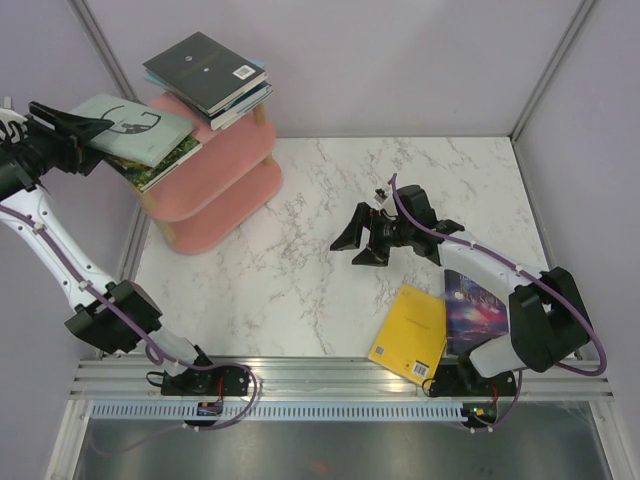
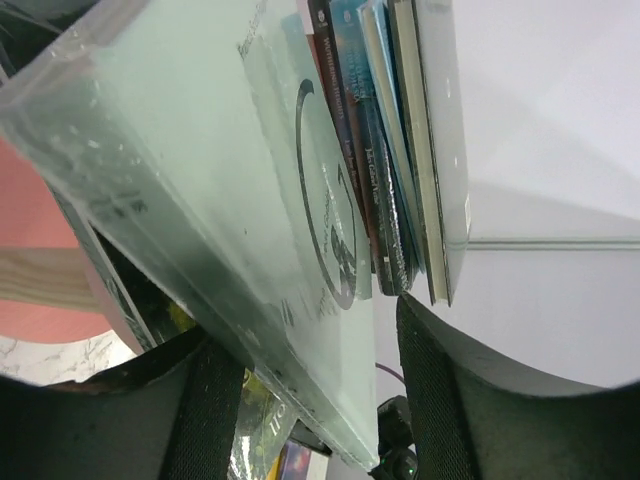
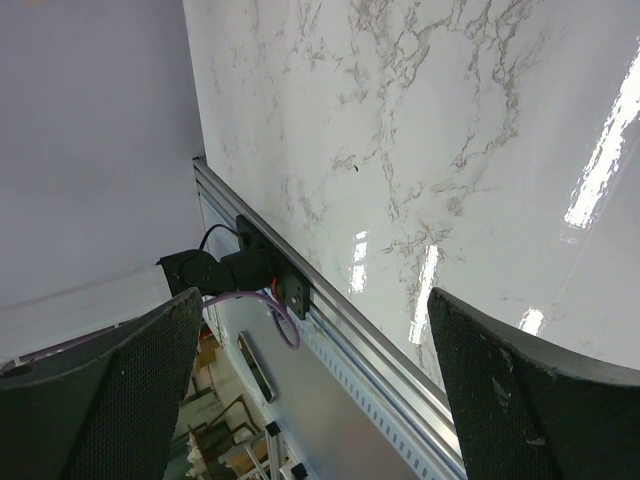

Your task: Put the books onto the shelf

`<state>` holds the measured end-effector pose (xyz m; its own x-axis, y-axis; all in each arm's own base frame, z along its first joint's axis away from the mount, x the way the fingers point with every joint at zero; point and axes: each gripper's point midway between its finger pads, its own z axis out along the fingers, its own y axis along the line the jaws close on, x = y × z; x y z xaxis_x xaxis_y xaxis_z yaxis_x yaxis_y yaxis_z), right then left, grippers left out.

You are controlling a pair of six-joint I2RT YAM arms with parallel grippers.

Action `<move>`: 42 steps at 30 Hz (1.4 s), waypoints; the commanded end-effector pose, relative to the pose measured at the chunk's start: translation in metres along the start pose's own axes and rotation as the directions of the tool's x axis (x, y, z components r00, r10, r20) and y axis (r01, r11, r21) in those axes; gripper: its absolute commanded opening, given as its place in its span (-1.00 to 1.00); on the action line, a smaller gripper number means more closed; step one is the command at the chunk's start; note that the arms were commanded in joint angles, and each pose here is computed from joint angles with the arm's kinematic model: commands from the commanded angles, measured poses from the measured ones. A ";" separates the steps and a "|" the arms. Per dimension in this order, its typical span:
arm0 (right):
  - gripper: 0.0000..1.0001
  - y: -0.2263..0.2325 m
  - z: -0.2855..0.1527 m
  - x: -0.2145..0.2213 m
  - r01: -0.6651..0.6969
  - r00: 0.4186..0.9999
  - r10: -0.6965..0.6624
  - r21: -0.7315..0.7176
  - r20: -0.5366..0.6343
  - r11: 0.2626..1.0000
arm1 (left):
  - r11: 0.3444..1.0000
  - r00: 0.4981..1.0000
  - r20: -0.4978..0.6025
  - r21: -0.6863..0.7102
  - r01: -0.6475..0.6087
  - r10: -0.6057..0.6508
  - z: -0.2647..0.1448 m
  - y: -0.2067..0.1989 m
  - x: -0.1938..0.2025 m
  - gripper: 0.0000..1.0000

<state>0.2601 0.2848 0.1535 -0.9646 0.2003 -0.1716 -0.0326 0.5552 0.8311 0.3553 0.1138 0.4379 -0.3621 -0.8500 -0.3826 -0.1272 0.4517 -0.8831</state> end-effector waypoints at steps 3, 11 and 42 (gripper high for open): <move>0.93 0.013 -0.002 -0.005 0.043 0.999 -0.043 -0.029 0.015 0.999 | 0.994 0.994 0.017 -0.034 -0.105 0.106 -0.008 -0.007 -0.006 0.33; 0.93 0.011 -0.002 -0.003 0.040 0.999 -0.040 -0.024 0.011 0.999 | 0.985 0.993 0.081 -0.159 -0.070 0.084 -0.035 0.009 -0.020 0.44; 0.92 -0.025 -0.013 -0.025 0.057 0.991 -0.082 0.211 0.109 0.976 | 0.781 0.925 0.106 0.505 -0.367 0.365 -0.059 -0.232 0.116 0.33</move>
<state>0.2649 0.2671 0.1316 -0.9521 0.2240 -0.2081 -0.0067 0.6652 0.7467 0.2644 -0.0556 0.6236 -0.2584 -0.6476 -0.7168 0.4744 0.5613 -0.6782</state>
